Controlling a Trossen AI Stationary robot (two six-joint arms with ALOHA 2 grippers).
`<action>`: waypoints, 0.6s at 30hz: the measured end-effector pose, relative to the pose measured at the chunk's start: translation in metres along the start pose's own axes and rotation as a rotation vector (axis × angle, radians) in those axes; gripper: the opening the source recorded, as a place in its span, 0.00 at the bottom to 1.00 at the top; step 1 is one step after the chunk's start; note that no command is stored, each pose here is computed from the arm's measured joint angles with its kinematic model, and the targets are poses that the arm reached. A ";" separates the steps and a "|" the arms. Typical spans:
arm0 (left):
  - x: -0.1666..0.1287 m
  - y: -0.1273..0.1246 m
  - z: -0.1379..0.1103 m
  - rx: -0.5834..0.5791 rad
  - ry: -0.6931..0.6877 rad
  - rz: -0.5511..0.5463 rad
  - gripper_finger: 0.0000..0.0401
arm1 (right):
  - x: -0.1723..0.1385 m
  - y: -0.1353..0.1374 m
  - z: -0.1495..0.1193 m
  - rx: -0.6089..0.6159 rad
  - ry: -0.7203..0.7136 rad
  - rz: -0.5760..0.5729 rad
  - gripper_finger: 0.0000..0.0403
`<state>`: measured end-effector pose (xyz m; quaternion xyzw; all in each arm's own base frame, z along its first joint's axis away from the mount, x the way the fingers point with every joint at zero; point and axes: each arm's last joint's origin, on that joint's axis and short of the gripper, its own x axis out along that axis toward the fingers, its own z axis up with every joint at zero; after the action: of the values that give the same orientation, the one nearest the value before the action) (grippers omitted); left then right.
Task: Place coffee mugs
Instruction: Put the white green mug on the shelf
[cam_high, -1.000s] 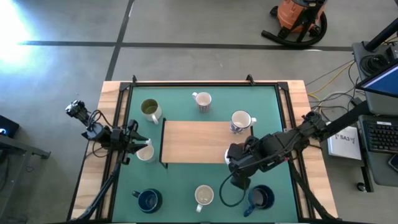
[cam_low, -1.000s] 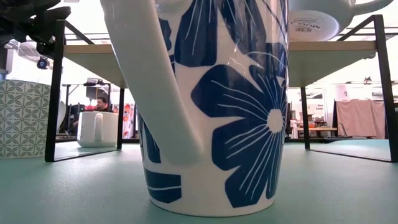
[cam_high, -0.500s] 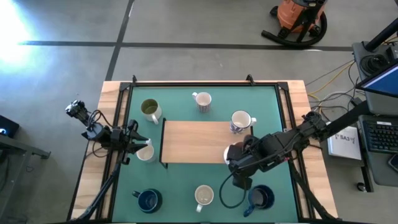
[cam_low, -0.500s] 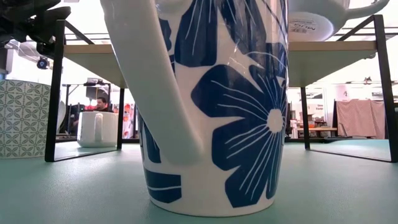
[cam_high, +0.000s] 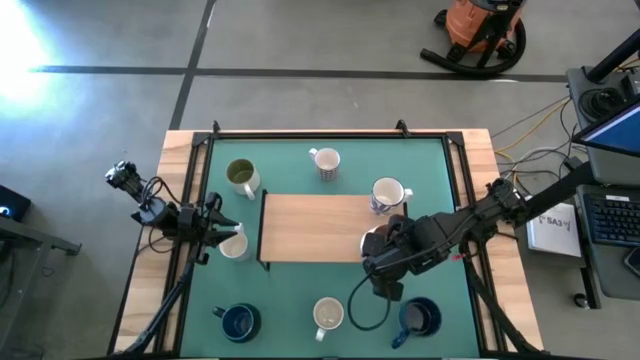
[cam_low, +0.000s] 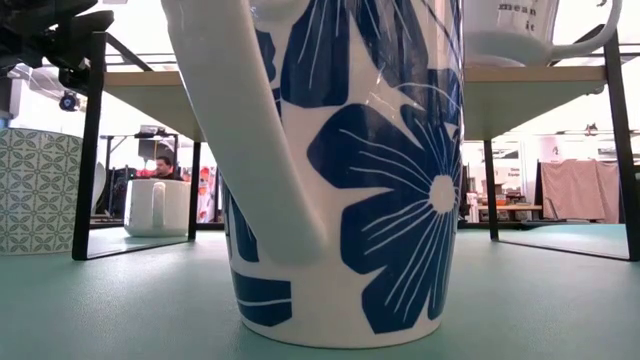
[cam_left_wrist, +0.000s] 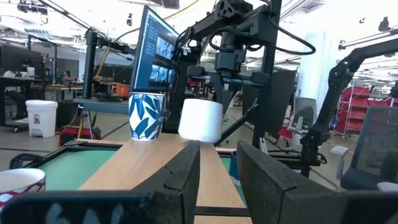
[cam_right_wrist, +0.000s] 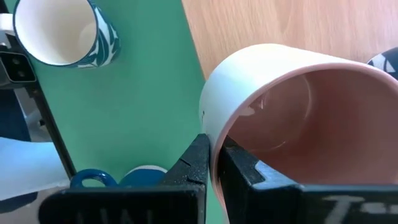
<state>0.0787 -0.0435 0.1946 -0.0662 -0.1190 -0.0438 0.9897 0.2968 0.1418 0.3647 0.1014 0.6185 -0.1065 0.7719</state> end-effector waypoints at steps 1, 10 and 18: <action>0.000 0.000 0.000 0.000 0.000 0.000 0.22 | 0.000 0.000 0.000 0.001 0.000 -0.002 0.03; 0.000 0.000 0.000 0.000 0.000 0.000 0.22 | -0.001 -0.003 0.000 -0.002 0.005 -0.023 0.11; 0.000 0.000 0.000 0.000 0.000 0.000 0.22 | -0.001 -0.003 0.001 -0.046 0.006 -0.016 0.23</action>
<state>0.0787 -0.0435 0.1945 -0.0661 -0.1189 -0.0436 0.9897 0.2963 0.1388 0.3654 0.0789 0.6238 -0.0983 0.7714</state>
